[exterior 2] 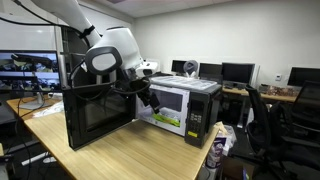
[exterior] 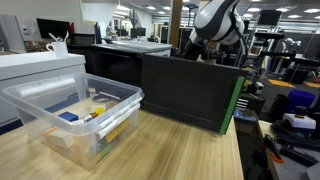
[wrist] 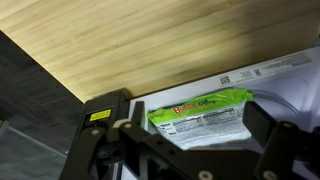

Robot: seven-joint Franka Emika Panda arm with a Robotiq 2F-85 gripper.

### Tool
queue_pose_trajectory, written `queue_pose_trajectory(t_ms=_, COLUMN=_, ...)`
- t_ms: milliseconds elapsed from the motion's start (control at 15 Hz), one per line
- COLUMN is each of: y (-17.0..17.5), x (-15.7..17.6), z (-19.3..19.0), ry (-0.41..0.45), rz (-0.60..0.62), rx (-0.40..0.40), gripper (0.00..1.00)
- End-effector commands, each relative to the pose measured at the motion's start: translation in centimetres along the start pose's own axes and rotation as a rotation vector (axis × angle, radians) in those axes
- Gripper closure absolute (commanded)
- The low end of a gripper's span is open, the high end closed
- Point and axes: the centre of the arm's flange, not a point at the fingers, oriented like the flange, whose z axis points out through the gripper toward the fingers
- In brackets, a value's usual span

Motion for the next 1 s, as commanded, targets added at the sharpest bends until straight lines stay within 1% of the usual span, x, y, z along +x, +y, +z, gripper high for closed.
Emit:
queue_pose_trajectory(t_ms=0, y=0.0, x=-0.1, z=-0.2, ry=-0.001, rz=0.001, rx=0.004, gripper=0.00)
queue_pose_trajectory(t_ms=267, y=0.7, x=-0.3, z=0.6, ry=0.010, rz=-0.017, rx=-0.007, gripper=0.00)
queue_pose_trajectory(t_ms=600, y=1.2, x=-0.1, z=2.8, ry=0.046, rz=-0.019, rx=-0.004, gripper=0.00)
queue_pose_trajectory(t_ms=933, y=1.0, x=0.5, z=4.9, ry=0.092, rz=-0.028, rx=0.005, gripper=0.00)
